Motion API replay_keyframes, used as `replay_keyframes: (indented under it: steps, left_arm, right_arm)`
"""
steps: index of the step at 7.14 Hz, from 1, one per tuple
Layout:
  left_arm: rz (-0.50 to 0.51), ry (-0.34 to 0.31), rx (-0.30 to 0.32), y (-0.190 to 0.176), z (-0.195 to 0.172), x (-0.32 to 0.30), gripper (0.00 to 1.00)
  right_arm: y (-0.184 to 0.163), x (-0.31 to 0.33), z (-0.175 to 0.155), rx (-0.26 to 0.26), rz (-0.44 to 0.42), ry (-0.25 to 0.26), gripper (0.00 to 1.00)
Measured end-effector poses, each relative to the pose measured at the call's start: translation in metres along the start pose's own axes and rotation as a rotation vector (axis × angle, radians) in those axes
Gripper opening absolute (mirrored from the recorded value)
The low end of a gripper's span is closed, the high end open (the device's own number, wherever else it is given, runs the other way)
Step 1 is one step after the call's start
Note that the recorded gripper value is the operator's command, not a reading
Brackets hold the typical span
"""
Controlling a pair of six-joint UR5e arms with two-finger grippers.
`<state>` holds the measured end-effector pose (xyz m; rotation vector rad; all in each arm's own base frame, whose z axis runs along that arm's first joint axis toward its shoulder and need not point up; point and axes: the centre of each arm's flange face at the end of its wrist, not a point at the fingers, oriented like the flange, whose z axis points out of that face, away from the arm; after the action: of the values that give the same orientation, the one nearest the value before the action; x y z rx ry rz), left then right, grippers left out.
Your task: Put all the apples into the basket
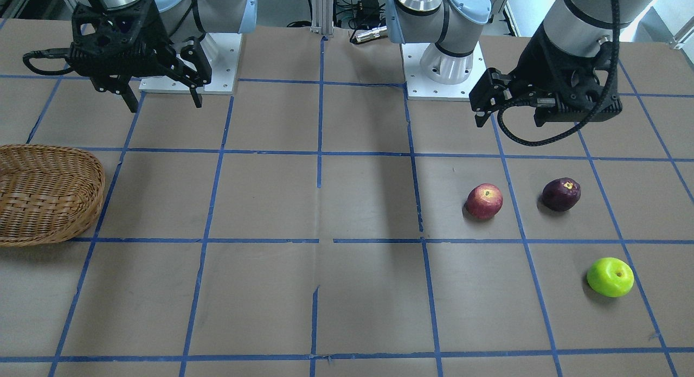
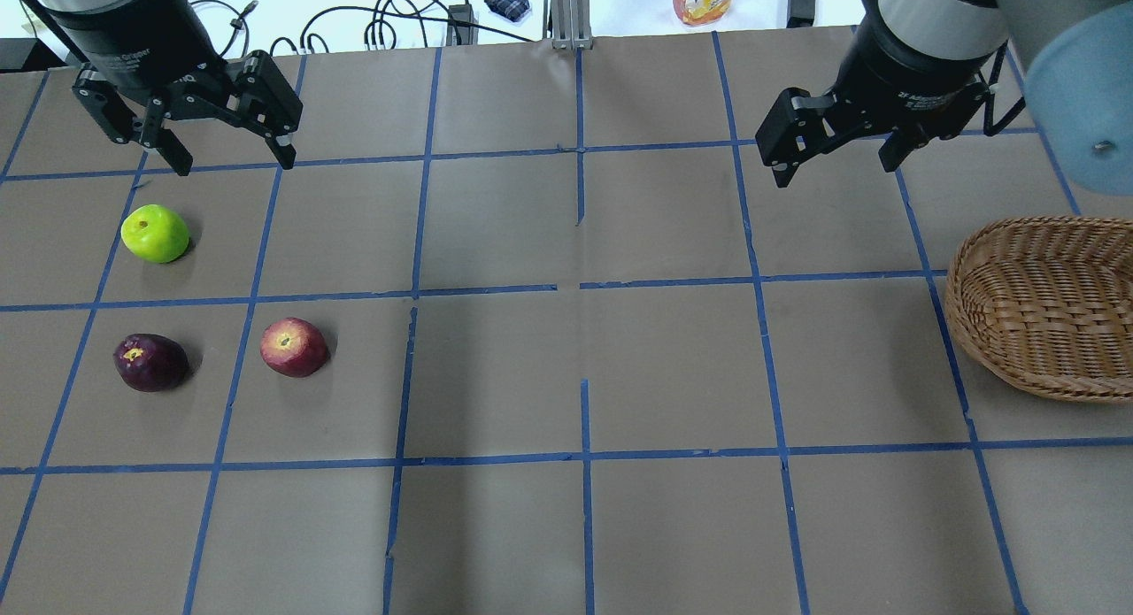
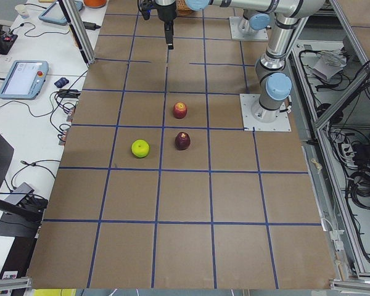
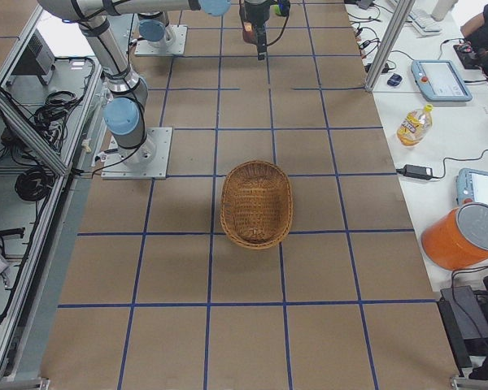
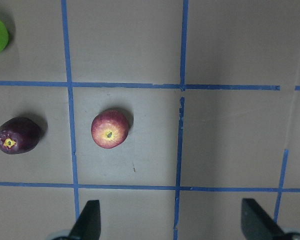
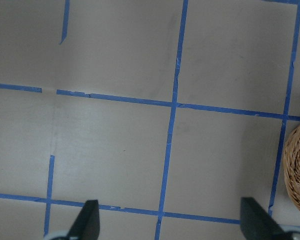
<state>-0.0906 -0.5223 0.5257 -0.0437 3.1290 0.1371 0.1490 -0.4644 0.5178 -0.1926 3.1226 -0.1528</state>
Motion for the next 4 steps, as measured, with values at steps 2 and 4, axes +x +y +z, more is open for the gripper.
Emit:
replay_keyframes:
  steps: [2, 4]
  left_arm:
    - [0.0, 0.003, -0.002, -0.0023, 0.0011, -0.0004, 1.0]
    - [-0.003, 0.004, -0.002, -0.0039, 0.0015, -0.0017, 1.0]
  right_arm:
    - [0.0, 0.0, 0.0, 0.0, 0.0, 0.0, 1.0]
    - [0.0, 0.0, 0.0, 0.0, 0.0, 0.0, 1.0]
